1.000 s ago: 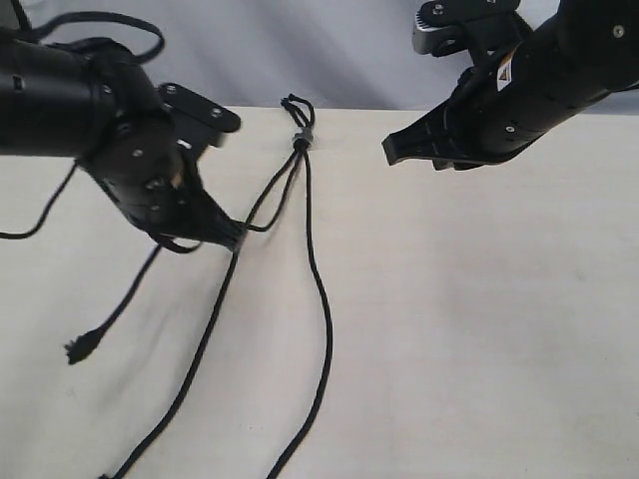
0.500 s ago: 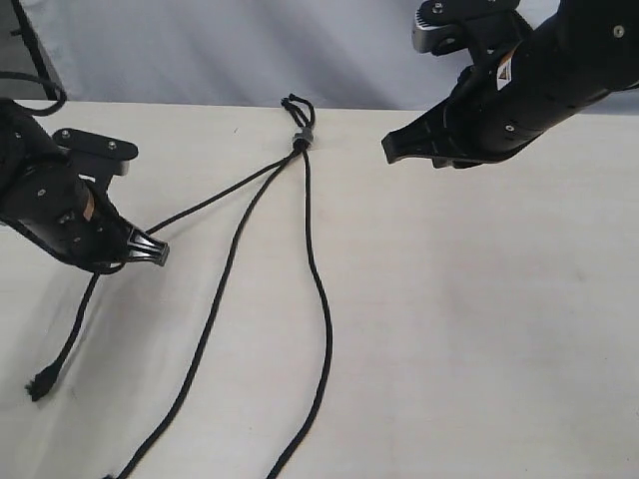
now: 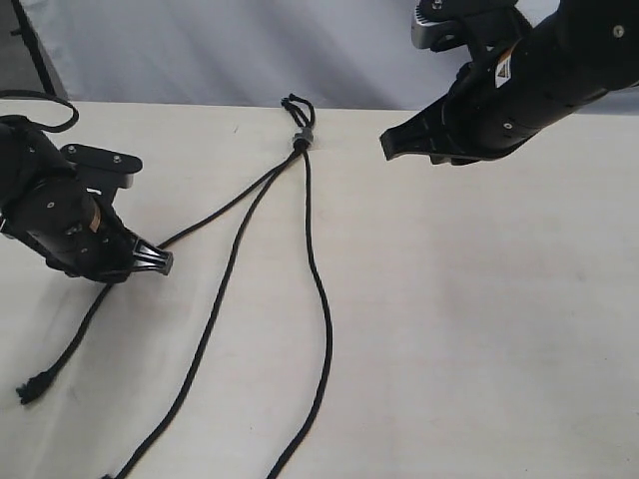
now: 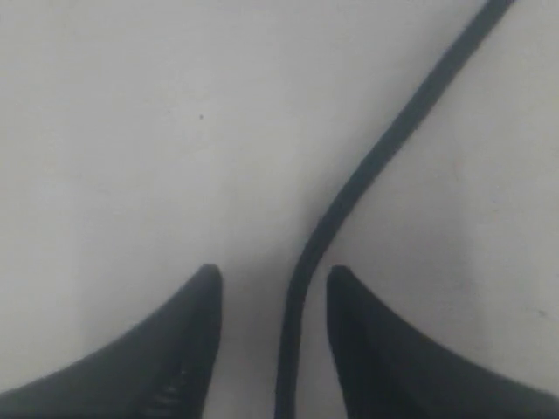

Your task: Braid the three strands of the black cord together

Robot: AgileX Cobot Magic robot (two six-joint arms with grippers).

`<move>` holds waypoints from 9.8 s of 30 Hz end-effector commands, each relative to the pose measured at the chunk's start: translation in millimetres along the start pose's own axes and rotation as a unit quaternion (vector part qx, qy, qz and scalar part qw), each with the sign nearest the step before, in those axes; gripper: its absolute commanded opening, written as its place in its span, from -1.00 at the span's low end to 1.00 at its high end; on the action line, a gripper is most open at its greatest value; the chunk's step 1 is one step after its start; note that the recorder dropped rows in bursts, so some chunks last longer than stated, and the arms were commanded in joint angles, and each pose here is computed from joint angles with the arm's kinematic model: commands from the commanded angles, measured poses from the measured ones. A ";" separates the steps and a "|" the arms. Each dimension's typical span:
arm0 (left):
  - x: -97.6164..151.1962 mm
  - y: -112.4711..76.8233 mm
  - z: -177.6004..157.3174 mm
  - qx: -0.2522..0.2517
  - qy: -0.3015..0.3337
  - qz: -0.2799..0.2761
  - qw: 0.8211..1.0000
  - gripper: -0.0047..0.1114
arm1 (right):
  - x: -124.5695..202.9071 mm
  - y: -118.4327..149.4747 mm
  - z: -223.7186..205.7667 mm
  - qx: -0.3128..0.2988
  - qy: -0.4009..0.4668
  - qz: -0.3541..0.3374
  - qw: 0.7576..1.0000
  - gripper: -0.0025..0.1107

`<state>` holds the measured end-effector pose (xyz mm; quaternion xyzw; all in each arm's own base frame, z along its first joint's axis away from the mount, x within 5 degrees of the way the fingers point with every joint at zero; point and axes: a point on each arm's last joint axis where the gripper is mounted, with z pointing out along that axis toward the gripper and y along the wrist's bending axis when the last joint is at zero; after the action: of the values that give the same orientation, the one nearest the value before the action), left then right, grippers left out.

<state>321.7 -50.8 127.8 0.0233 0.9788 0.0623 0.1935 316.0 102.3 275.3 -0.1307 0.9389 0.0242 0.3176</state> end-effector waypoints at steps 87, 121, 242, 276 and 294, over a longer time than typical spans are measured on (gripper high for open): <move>-43.6 95.5 -111.9 -0.037 -0.148 -0.136 0.979 -0.89 | 49.4 -9.7 149.3 0.011 0.329 -0.003 0.944 -0.96; -12.1 -134.0 -117.9 0.176 -0.105 0.194 0.959 -0.54 | -8.7 -55.3 28.9 0.111 0.109 0.012 0.988 0.24; 5.6 -0.9 -2.5 0.136 0.021 0.027 0.990 -0.13 | 92.1 163.3 114.5 -0.153 0.228 -0.257 0.927 -0.96; 8.0 -1.4 -2.8 0.140 0.034 0.029 0.989 -0.13 | 80.7 90.5 142.9 -0.186 0.327 -0.272 0.886 -0.96; 7.6 -1.1 -26.2 0.158 0.043 0.024 0.986 -0.13 | 55.6 -17.0 99.7 -0.117 0.219 -0.212 0.945 -0.96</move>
<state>306.3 -54.4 138.9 0.0850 0.9843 -0.0788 0.1334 333.2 105.9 170.5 -0.3947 0.9151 0.0457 0.0680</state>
